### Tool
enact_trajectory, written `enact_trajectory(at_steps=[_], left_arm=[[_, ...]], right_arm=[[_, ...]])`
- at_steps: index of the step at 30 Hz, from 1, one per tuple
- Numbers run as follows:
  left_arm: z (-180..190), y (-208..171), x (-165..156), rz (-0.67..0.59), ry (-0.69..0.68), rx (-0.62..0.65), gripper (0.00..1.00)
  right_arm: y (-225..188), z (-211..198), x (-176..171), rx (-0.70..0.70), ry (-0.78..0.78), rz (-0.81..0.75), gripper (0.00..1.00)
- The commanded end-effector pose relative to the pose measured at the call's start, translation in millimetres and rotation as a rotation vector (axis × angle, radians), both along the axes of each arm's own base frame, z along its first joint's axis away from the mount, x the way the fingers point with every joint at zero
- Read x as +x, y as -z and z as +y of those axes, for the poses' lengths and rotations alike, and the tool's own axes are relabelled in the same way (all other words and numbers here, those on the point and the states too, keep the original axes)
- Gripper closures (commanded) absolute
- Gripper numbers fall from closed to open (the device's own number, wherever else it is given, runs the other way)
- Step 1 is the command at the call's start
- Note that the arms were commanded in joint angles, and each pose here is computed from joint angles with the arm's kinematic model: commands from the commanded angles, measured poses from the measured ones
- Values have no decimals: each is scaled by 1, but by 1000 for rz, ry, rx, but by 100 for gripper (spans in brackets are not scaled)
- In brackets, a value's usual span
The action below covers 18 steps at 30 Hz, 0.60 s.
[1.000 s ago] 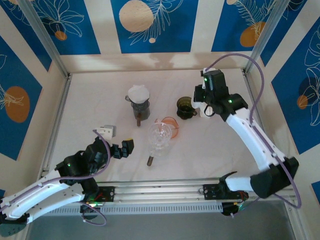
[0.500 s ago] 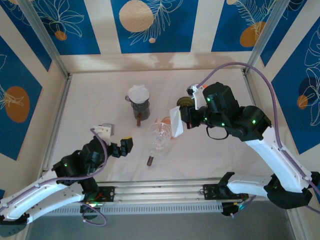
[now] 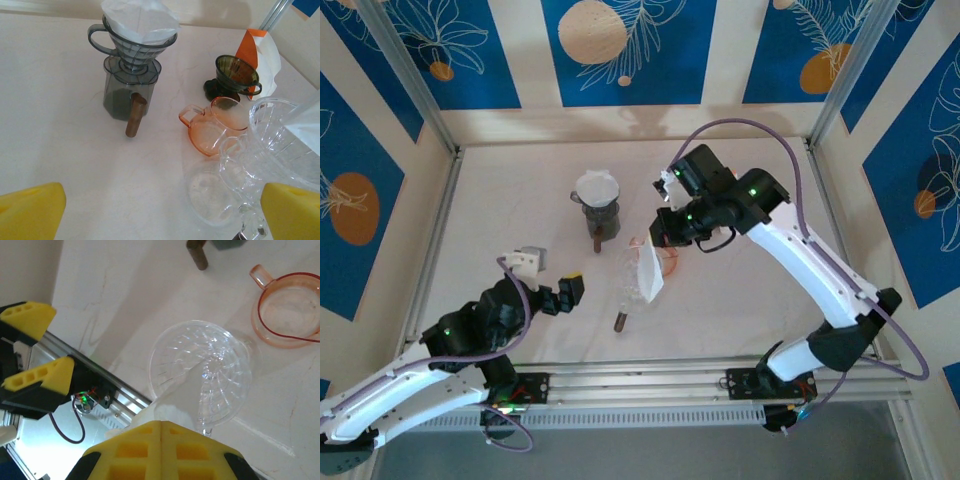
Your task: Place the coffee filter in the dripper
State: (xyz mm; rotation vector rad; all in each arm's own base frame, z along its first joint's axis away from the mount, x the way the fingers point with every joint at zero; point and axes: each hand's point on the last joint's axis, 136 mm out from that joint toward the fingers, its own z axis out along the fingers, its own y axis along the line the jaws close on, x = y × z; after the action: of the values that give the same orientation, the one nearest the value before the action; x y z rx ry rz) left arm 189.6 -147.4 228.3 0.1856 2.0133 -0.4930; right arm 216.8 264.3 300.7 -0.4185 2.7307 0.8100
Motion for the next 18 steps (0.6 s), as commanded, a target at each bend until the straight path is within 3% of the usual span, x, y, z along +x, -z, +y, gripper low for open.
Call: enact_trajectory(at_steps=[1,12,18], left_arm=[[-5,-14,-5,-26,48,-26,0],[-34,-21,-8,16,168,-36,0],[-69,-44,-2,65,300,-186,0]], right_arm=[[-2,-2,0,10,48,65,100],[34,0,24,-116,148,85,100],[41,-1,33,-151,165,61,100]])
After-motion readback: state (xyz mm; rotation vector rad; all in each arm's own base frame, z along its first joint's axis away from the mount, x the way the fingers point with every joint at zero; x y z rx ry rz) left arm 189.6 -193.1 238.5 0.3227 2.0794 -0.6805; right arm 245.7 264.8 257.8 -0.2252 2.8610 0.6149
